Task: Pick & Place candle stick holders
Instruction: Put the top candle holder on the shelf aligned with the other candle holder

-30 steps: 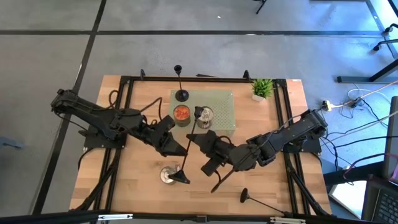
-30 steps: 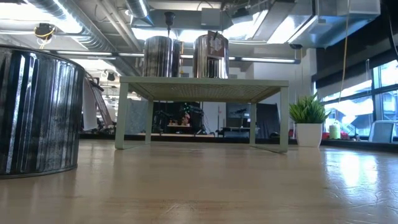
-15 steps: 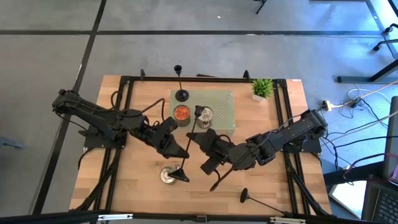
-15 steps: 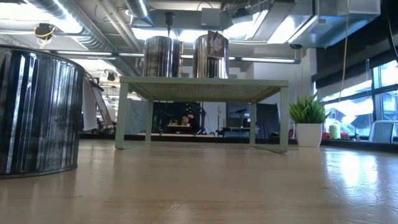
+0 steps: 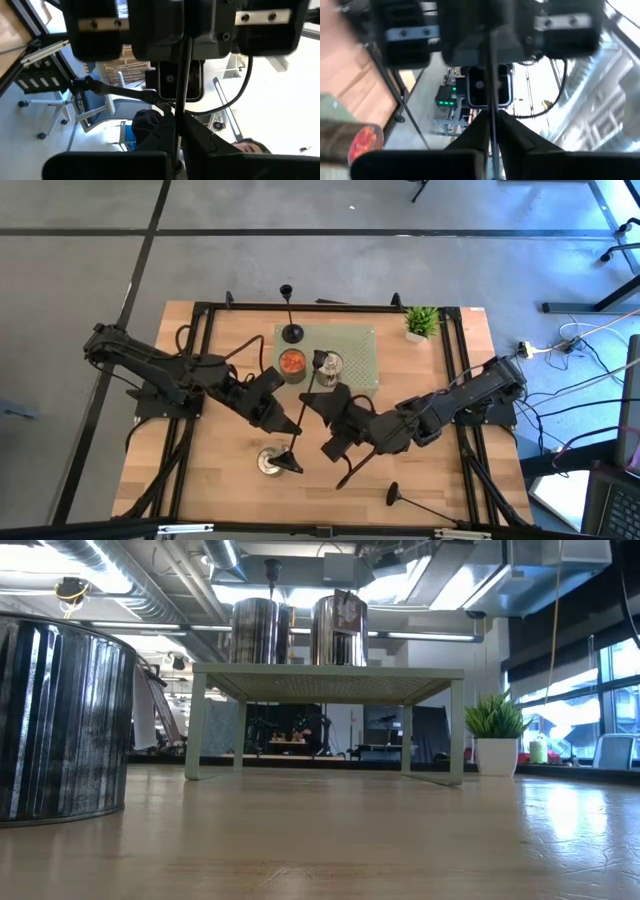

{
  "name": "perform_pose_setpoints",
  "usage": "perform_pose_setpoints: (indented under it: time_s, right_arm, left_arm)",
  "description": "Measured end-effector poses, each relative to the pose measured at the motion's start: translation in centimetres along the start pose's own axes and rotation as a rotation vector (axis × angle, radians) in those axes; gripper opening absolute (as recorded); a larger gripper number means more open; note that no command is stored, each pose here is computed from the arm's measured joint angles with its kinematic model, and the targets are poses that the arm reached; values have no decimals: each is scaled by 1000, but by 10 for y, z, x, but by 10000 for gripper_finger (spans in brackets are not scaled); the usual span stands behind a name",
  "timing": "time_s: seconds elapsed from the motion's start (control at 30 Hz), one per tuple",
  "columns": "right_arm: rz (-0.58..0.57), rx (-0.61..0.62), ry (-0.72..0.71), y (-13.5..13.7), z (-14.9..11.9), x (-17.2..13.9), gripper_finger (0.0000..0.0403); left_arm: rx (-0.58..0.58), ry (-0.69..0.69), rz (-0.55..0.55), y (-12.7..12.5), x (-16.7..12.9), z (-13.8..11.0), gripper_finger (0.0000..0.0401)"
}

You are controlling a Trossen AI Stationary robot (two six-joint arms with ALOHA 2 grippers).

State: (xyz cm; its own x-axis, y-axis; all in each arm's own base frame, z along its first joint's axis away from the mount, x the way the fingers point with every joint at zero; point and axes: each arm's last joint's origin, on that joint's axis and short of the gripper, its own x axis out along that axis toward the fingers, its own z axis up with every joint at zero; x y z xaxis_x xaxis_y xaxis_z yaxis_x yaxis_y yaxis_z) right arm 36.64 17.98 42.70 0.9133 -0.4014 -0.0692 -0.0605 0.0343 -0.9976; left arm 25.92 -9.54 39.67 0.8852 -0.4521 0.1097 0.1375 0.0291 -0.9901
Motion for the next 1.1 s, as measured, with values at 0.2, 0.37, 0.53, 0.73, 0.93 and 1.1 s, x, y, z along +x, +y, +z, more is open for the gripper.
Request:
perform_pose_setpoints:
  time_s: [0.2, 0.37, 0.53, 0.73, 0.93, 1.1]
  right_arm:
    - [-92, 200, 29, -12, -1, 0, 87]
    - [-117, 272, 18, -21, -1, -4, 140]
    - [-134, 454, 32, -24, -2, -4, 190]
    - [-162, 682, 57, -26, -4, -4, 238]
    - [-176, 793, 70, -28, -5, -5, 259]
    - [-178, 796, 73, -28, -6, -5, 260]
  left_arm:
    - [57, -1, -13, -2, 0, -2, 7]
    - [100, -17, -8, -2, 1, -5, 7]
    - [186, -67, 6, -1, 1, -4, 7]
    - [311, -149, -6, -3, 1, -3, 7]
    - [362, -169, -4, -4, 1, -2, 7]
    - [363, -177, -16, -5, 1, -2, 7]
